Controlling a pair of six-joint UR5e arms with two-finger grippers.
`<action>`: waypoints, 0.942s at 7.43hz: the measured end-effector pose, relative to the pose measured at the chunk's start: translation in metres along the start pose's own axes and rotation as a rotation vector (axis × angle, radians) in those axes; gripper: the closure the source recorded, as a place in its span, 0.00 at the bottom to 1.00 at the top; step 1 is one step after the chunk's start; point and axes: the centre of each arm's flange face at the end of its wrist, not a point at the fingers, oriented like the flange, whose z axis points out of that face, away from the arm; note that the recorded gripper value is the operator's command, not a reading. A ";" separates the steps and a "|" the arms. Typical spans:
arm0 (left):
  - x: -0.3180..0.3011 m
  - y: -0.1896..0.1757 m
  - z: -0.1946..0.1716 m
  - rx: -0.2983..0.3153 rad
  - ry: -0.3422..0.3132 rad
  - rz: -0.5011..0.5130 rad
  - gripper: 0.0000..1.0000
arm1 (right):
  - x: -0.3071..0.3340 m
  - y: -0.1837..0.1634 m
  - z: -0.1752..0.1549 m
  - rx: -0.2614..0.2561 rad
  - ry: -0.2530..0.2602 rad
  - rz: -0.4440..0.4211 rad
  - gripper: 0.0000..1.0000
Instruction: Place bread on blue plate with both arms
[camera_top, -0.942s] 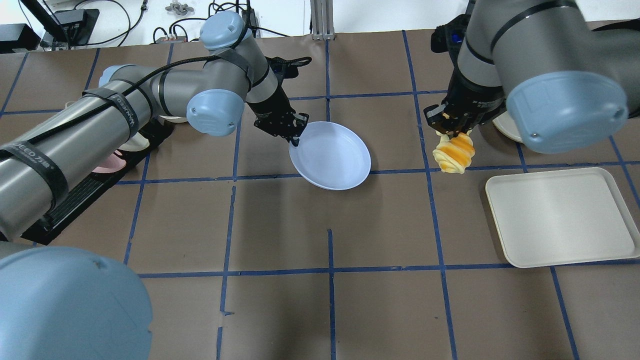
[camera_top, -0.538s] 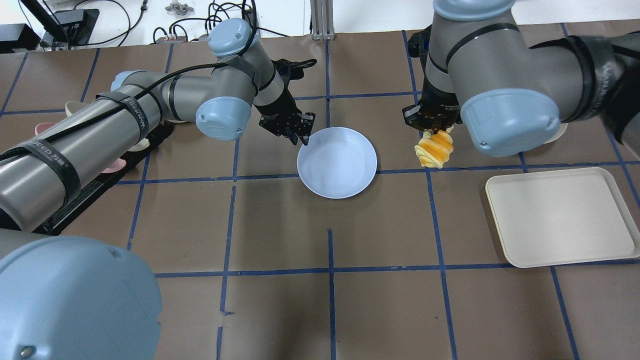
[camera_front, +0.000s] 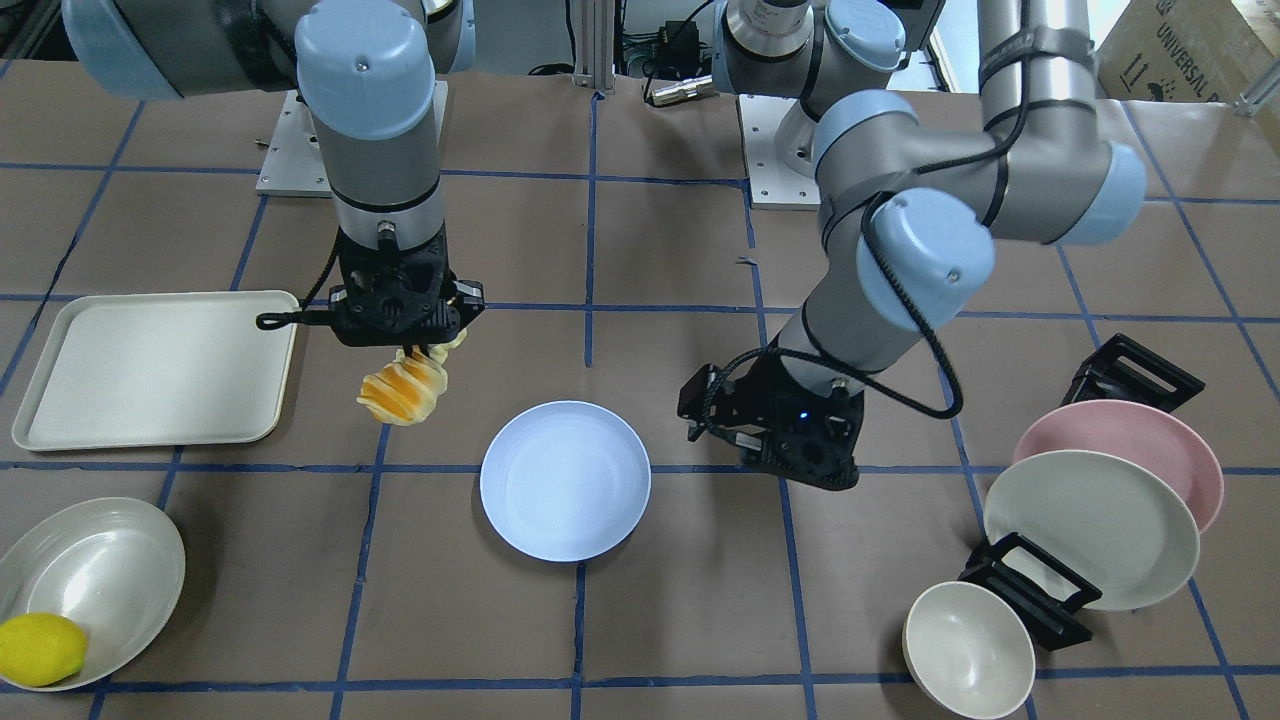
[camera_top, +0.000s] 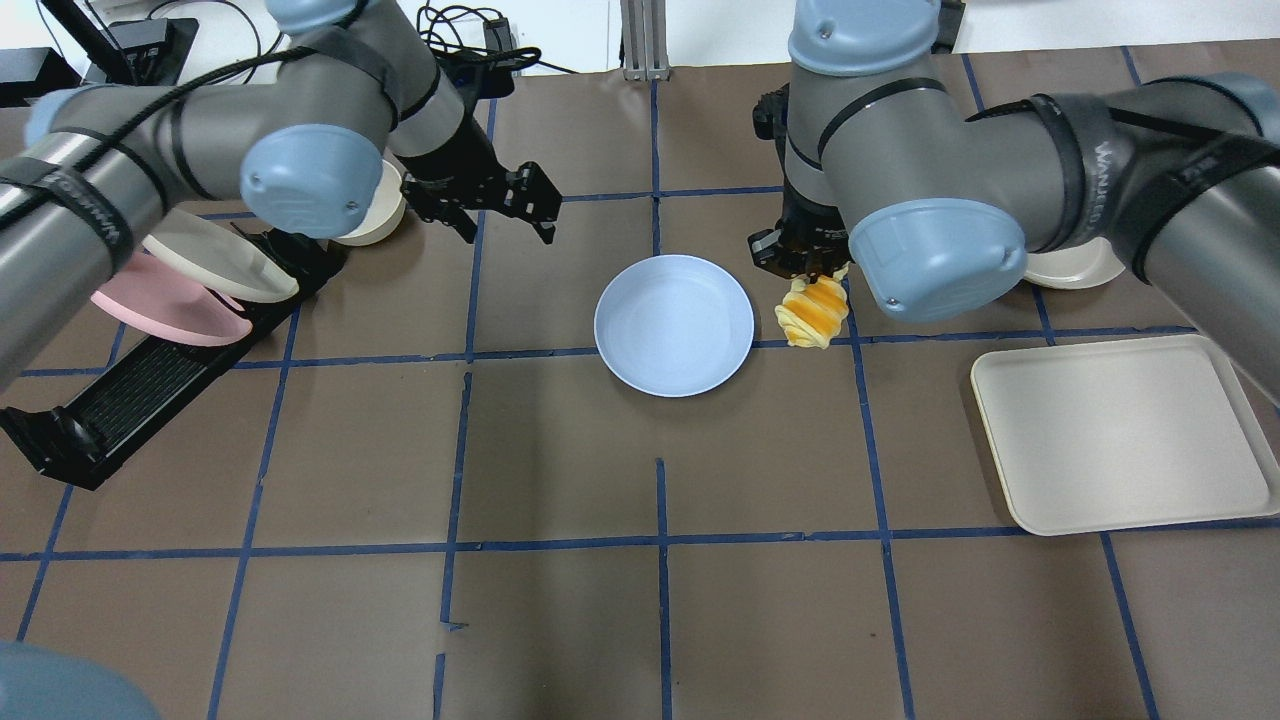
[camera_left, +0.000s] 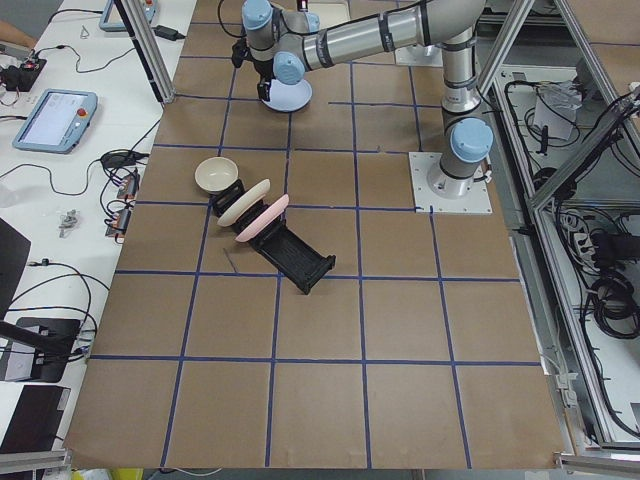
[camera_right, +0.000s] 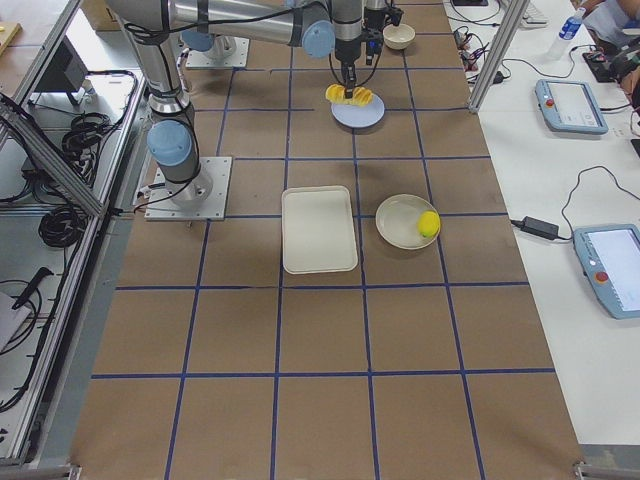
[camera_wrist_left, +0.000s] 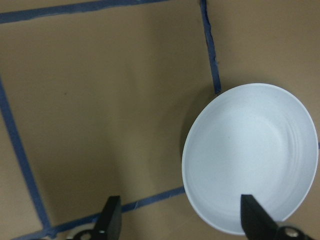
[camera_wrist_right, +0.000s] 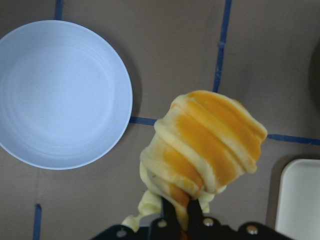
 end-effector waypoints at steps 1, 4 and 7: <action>-0.003 0.025 -0.041 -0.008 -0.070 0.005 0.00 | -0.014 -0.006 0.011 0.008 -0.020 -0.020 0.94; 0.009 0.100 -0.135 -0.029 -0.185 0.004 0.00 | -0.065 -0.018 0.053 0.020 -0.036 -0.095 0.94; 0.010 0.104 -0.153 -0.027 -0.193 -0.014 0.00 | -0.094 -0.025 0.095 0.012 -0.035 -0.136 0.94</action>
